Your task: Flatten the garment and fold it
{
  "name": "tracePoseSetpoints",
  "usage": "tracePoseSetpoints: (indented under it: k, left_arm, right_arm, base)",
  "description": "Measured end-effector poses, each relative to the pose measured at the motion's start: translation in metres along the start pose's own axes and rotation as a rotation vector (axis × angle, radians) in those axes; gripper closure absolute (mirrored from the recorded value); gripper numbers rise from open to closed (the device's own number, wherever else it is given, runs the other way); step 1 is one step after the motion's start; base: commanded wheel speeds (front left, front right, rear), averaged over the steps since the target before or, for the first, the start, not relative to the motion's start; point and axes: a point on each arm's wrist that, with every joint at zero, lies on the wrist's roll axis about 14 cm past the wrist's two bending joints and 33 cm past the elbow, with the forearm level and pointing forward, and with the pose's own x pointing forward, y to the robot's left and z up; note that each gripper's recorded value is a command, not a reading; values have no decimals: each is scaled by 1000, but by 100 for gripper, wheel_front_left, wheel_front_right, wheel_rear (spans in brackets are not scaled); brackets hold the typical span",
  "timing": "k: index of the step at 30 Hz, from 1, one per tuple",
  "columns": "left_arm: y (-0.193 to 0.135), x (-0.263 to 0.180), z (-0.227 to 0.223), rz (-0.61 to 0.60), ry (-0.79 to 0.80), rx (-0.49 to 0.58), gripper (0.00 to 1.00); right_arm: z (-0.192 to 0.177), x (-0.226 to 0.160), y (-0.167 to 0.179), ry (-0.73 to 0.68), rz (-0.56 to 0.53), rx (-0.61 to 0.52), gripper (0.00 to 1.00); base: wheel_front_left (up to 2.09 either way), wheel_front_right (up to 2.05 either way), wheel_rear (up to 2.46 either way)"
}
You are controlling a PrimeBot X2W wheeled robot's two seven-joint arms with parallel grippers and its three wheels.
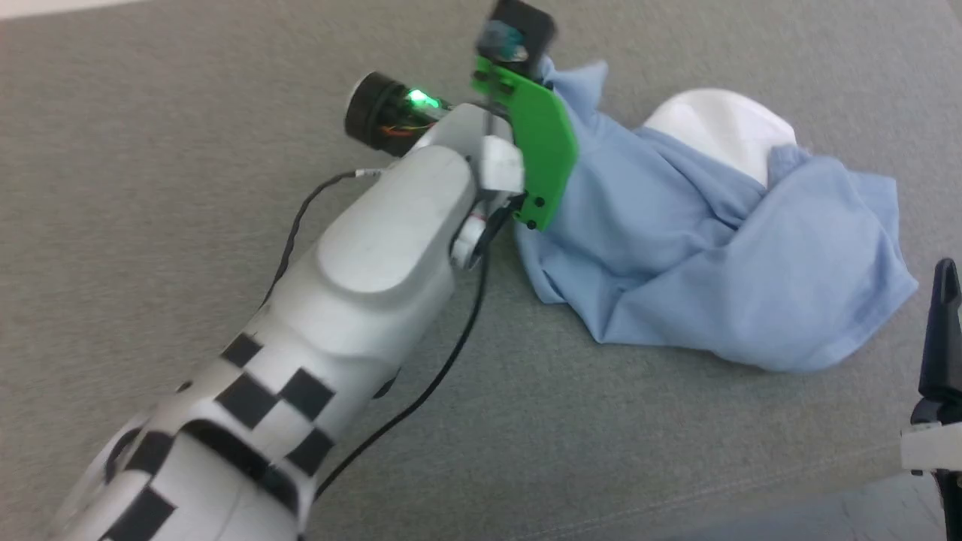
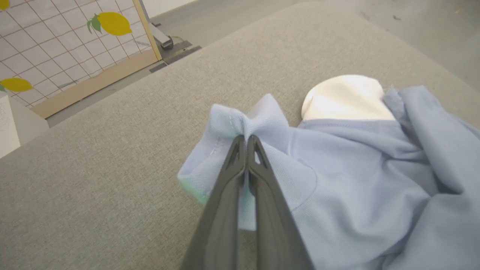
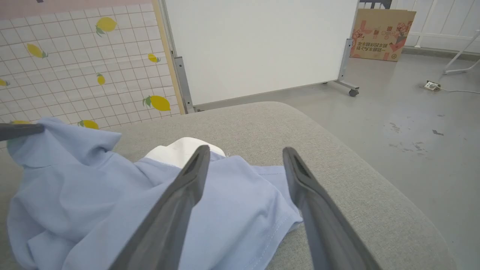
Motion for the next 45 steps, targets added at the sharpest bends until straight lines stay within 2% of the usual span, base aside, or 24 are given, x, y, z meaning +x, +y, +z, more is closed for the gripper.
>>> tracePoseSetpoints:
  k: [2,4,8,11,14,15,17,18,23,28,33,38,45]
  left_arm:
    - [14,-16,9,39,-53,-42,100]
    - [59,-53,-3,166,-79,-113,100]
    - [113,-123,-41,377,-97,-246,100]
    - [135,-181,-77,529,-98,-341,100]
    - [137,-226,-117,630,-58,-404,100]
    - [132,-236,-125,642,-64,-436,87]
    - [125,-247,-128,660,-103,-464,16]
    - [124,-251,-124,674,-147,-490,0]
    - [130,-276,-100,757,-367,-514,0]
    - [131,-312,-81,875,-521,-368,0]
    - [116,-332,-90,952,-518,-289,0]
    - [102,-332,-106,981,-493,-324,0]
    - [95,-327,-116,984,-488,-370,0]
  right_arm:
    - [5,-3,3,-6,13,8,0]
    - [8,-7,8,-9,38,22,0]
    - [11,-8,21,-13,85,41,0]
    - [14,-7,32,-18,119,52,0]
    - [15,-5,43,-15,157,60,0]
    - [16,-4,48,-17,171,63,0]
    - [17,-1,58,-20,198,64,0]
    - [18,1,64,-22,214,67,0]
    - [16,5,86,-10,275,79,0]
    - [15,3,99,15,316,90,0]
    - [4,3,140,126,426,79,0]
    - [-9,19,179,284,515,4,0]
    - [-28,59,173,427,468,-138,0]
  base:
    - [0,0,0]
    - [0,0,0]
    - [0,0,0]
    - [0,0,0]
    - [0,0,0]
    - [0,0,0]
    - [0,0,0]
    - [0,0,0]
    - [0,0,0]
    - [0,0,0]
    - [0,0,0]
    - [0,0,0]
    - [0,0,0]
